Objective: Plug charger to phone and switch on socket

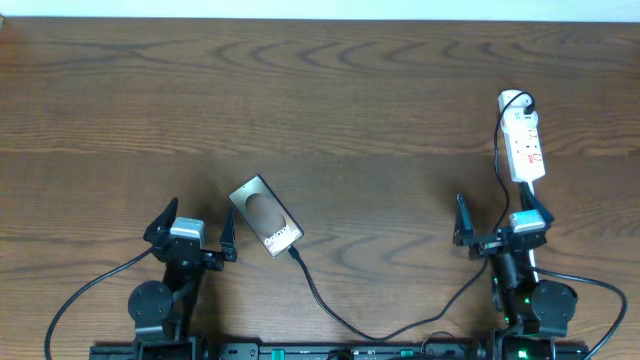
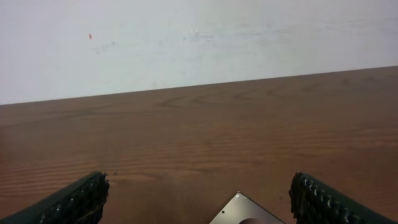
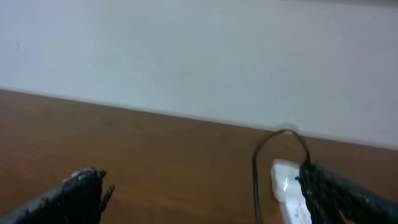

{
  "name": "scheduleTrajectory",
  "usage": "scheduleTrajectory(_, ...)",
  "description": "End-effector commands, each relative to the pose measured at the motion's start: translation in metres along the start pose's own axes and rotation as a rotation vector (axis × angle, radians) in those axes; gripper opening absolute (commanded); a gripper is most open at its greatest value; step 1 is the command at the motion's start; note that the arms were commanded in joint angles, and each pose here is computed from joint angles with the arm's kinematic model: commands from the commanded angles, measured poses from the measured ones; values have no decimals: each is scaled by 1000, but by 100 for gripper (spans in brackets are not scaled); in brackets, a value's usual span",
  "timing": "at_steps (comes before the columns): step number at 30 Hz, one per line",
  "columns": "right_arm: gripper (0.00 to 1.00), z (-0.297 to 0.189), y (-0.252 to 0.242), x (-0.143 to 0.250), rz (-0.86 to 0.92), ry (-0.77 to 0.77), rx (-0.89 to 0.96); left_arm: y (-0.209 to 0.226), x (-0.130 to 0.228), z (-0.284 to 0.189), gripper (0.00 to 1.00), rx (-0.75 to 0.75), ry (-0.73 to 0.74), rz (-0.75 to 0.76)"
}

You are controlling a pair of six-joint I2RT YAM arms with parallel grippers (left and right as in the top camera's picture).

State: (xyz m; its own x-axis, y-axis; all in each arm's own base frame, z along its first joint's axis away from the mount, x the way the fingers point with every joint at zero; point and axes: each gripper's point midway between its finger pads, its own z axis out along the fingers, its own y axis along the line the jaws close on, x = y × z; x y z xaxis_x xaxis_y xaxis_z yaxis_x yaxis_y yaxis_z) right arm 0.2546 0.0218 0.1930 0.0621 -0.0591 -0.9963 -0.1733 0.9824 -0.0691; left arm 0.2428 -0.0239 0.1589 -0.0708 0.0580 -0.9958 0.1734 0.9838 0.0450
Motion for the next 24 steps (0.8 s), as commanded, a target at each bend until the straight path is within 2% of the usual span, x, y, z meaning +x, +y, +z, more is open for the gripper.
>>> scheduleTrajectory(1, 99, -5, -4, 1, 7, -10, 38, -1, 15, 1, 93, 4, 46, -6)
scheduleTrajectory(6, 99, -12, -12, 11, 16, 29, 96, -1, 15, 1, 93, 4, 46, -6)
scheduleTrajectory(11, 99, -16, -27, 37, 133, 123, 196, -1, 15, 1, 93, 4, 46, -6)
scheduleTrajectory(24, 99, -17, -30, 37, 153, 121, 213, -1, 15, 1, 93, 4, 46, -6)
